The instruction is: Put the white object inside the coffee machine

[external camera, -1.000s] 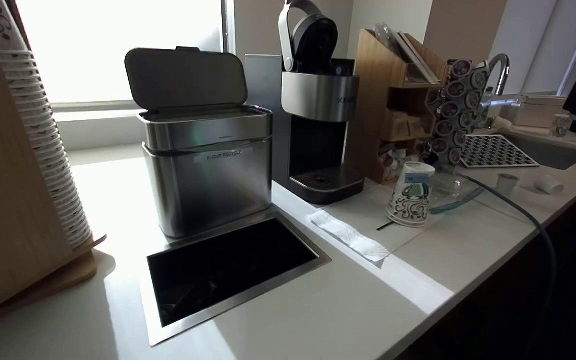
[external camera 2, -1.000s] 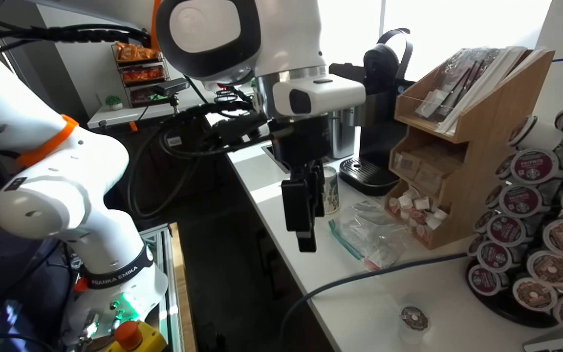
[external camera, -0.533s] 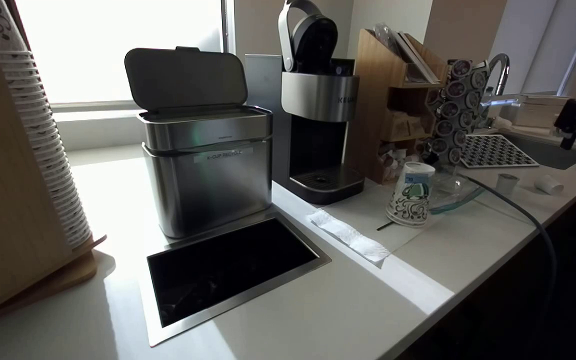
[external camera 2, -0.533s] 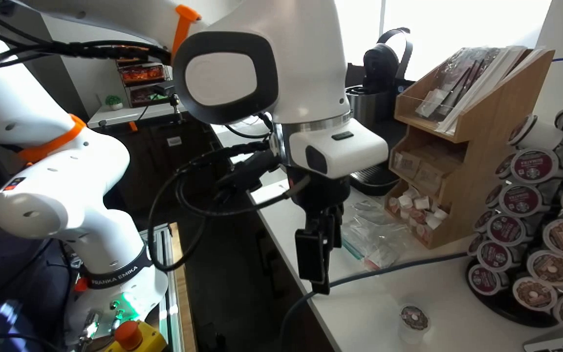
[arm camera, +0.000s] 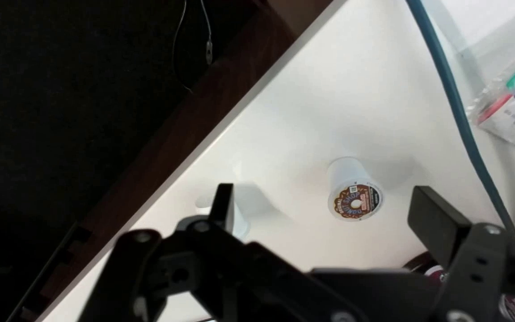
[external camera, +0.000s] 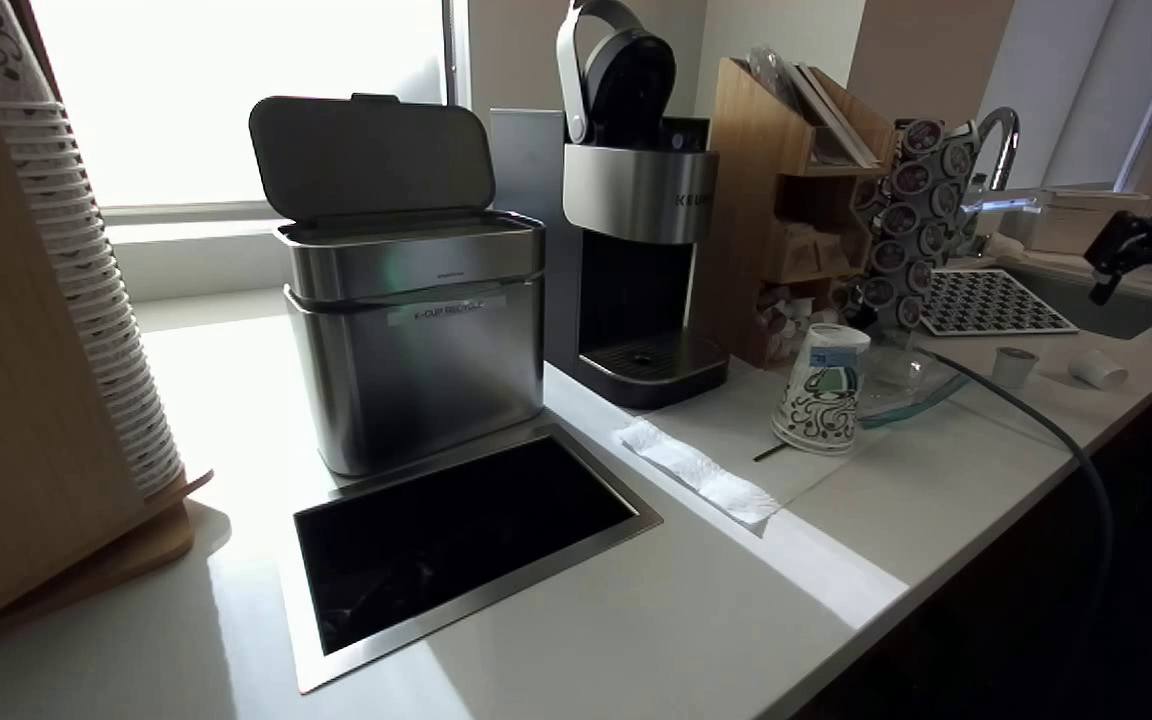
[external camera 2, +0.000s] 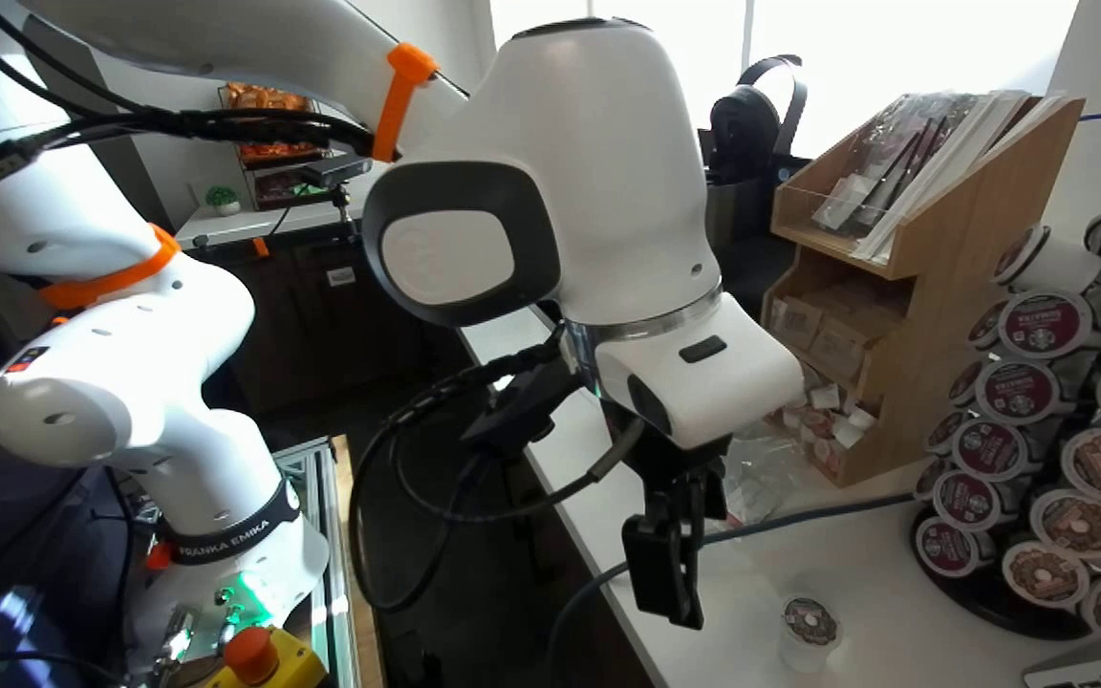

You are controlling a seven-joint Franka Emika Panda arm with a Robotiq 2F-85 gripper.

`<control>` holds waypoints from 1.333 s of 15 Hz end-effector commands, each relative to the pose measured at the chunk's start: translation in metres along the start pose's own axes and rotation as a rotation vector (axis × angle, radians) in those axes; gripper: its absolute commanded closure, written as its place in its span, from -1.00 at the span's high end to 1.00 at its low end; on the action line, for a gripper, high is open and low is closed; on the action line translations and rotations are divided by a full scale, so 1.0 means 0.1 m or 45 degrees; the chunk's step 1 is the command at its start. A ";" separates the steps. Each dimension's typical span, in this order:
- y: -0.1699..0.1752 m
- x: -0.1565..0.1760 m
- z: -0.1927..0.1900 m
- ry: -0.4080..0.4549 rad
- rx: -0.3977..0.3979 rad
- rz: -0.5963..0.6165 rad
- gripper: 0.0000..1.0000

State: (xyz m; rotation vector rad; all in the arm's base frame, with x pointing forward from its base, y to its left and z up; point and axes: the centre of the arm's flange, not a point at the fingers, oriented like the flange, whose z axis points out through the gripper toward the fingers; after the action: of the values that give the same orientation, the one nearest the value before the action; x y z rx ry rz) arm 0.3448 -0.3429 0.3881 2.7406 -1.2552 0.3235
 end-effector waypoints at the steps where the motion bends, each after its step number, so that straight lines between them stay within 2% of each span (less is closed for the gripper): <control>1: 0.02 0.15 0.23 0.021 0.004 0.021 1.00; 2: 0.01 0.04 0.08 0.015 0.004 0.004 1.00; 8: 0.00 0.10 0.17 0.011 -0.012 0.002 1.00; 9: 0.00 0.13 0.23 0.049 -0.019 0.018 1.00; 20: -0.07 0.27 0.72 0.058 0.080 -0.043 1.00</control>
State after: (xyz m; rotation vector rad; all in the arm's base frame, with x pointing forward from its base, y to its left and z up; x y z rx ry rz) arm 0.3678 -0.3606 0.3396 2.7552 -1.2318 0.3808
